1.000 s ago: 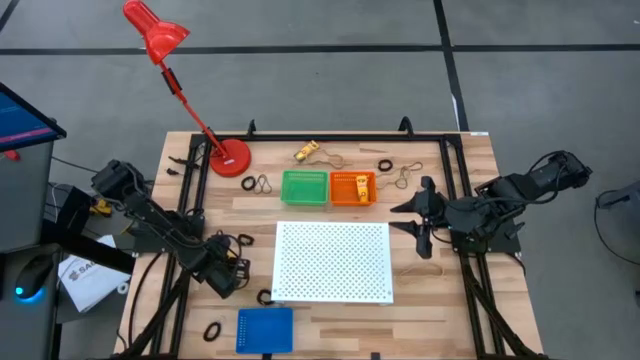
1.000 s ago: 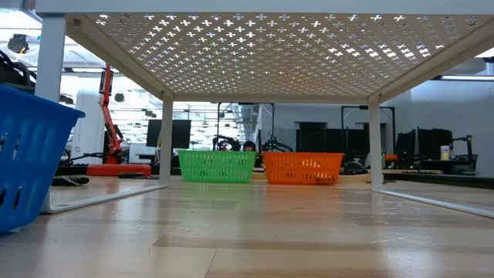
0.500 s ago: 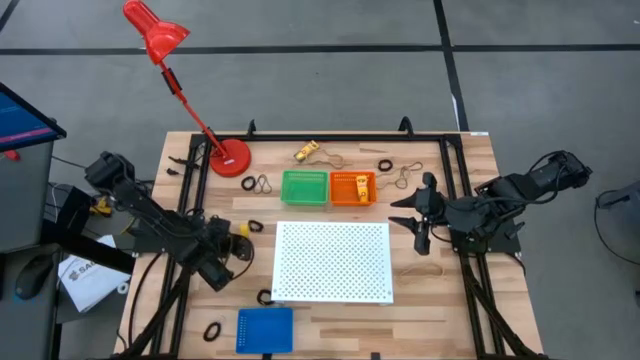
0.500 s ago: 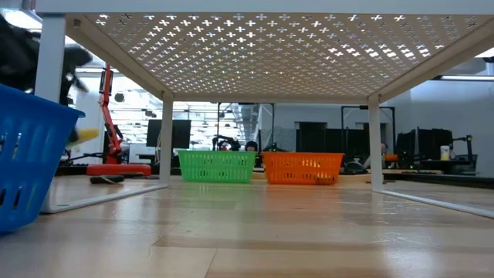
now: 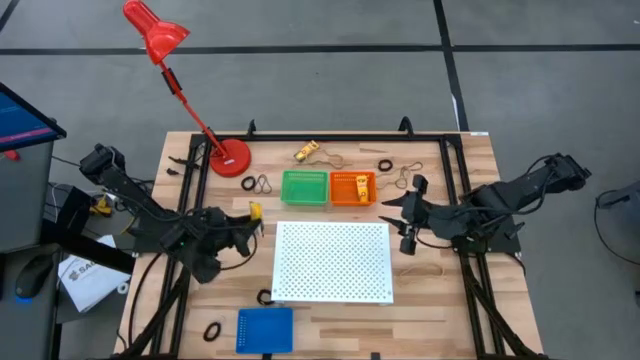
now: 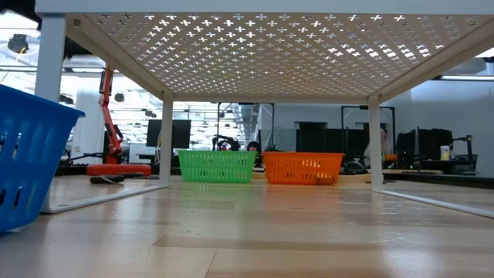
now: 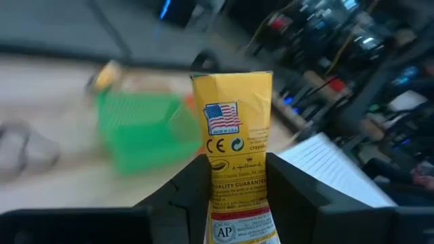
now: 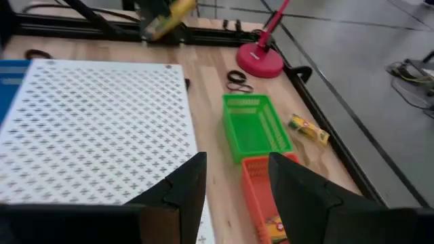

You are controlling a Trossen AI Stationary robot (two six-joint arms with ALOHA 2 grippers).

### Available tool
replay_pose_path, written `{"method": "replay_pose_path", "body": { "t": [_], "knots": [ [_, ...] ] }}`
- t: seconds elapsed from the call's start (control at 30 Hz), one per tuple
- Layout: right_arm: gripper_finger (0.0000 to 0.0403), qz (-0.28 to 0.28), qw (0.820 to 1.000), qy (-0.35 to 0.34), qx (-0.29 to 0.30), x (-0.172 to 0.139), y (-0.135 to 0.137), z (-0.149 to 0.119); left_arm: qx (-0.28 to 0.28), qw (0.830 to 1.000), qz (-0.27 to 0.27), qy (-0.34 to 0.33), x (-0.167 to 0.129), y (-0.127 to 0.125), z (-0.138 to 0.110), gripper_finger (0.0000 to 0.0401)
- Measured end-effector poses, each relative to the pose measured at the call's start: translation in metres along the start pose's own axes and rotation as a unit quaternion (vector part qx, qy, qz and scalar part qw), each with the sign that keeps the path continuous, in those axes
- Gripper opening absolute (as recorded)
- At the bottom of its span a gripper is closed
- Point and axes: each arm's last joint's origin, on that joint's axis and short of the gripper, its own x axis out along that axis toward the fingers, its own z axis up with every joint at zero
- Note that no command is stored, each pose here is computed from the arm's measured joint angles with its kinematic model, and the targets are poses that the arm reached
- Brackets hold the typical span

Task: Pick & Place Office Desk Supplies
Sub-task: Put the crayon box into the orange bin

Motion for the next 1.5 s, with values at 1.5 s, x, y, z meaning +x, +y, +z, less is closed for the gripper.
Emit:
{"method": "replay_pose_path", "body": {
  "t": [1.5],
  "knots": [
    [0.0238,-0.130,0.922,-0.299,-0.207,0.077,0.073,0.061,0.079,0.872,-0.391,-0.283,0.098,-0.096,0.064,0.0122]
  ]
}}
